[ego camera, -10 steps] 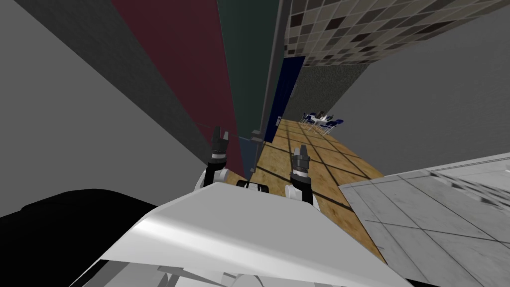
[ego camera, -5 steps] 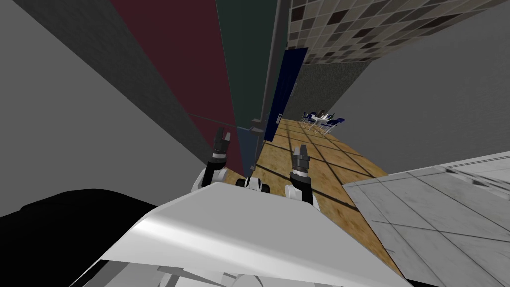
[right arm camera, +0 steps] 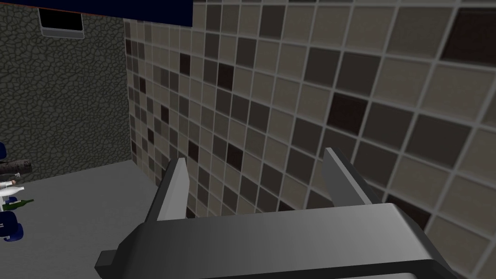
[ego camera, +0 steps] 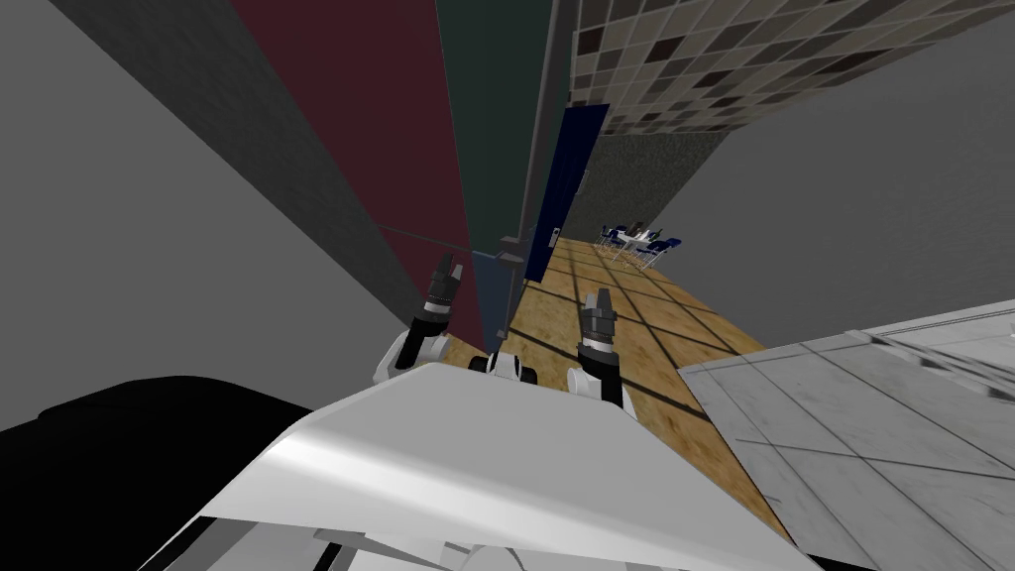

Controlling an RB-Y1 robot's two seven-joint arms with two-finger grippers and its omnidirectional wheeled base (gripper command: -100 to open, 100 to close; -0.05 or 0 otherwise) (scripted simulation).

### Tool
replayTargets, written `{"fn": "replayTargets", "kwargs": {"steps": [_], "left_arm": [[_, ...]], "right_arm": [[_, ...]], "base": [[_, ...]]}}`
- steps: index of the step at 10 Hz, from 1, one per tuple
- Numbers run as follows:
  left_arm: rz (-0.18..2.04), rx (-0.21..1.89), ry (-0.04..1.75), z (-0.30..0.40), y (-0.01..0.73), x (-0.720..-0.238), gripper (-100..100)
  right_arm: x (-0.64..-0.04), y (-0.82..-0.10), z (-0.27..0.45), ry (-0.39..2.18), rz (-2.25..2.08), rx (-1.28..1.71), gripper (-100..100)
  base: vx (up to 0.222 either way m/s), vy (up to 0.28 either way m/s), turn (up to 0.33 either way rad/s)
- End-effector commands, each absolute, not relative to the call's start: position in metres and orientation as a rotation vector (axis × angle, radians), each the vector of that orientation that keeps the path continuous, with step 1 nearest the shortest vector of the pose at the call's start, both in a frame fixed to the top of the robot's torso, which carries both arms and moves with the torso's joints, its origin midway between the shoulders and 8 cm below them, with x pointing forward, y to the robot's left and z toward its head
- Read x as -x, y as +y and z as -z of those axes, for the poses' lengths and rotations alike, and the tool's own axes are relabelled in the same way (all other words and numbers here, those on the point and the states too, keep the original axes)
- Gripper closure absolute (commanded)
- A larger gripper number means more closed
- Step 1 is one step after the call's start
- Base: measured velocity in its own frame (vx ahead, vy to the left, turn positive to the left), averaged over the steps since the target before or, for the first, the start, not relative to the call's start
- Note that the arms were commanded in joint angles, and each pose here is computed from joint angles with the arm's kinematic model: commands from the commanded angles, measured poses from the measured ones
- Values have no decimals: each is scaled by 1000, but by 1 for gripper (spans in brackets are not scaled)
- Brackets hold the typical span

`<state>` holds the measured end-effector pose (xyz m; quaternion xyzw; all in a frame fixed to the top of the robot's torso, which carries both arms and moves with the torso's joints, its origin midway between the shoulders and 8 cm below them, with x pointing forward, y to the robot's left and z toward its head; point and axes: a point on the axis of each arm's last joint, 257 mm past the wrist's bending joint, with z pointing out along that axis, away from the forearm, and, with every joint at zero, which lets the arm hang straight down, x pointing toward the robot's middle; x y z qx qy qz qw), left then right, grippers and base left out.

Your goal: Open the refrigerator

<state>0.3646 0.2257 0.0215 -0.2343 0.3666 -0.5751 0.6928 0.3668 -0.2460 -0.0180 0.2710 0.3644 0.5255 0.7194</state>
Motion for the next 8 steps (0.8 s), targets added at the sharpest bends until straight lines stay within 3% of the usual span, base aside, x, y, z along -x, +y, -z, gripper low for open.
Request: {"fn": "replayTargets", "kwargs": {"steps": [1, 8], "left_arm": [[1285, 545, 859, -16, 222, -372, -100], [1277, 622, 943, -10, 216, -389, -100]], "right_arm": [[-367, -246, 18, 806, -1162, -599, 0], [-367, -246, 18, 806, -1162, -599, 0]], "base": [[-2, -20, -11], [-2, -17, -6]]}}
